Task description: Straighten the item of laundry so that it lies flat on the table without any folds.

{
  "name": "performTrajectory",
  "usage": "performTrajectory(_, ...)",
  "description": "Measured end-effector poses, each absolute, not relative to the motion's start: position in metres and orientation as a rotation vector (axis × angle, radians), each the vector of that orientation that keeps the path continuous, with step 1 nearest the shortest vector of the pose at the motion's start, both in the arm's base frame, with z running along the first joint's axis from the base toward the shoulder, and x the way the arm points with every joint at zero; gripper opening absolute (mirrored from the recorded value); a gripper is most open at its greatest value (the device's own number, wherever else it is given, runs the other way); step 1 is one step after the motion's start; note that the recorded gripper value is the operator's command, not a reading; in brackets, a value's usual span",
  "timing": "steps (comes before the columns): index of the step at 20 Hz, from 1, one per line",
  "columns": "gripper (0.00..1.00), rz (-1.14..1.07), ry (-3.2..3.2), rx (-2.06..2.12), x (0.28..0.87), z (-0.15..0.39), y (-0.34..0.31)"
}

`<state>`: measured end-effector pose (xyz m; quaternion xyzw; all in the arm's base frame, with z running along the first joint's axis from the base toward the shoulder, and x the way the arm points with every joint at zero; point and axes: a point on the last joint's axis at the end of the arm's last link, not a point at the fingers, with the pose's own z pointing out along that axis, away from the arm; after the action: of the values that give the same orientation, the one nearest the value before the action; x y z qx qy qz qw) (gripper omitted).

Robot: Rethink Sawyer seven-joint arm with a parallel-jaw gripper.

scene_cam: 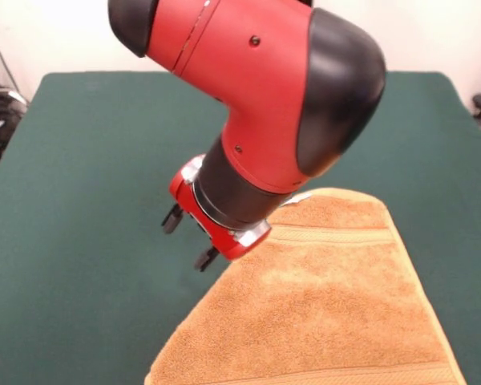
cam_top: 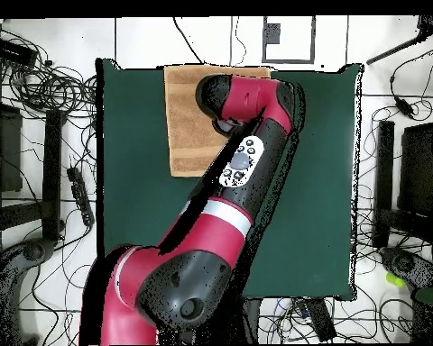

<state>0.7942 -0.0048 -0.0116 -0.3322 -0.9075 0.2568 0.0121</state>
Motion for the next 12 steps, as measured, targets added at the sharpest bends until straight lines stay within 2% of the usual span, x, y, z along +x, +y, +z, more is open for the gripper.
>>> performTrajectory(12, 1.0, 0.851, -2.842, -1.137, 0.794, -0.016, 0.014)
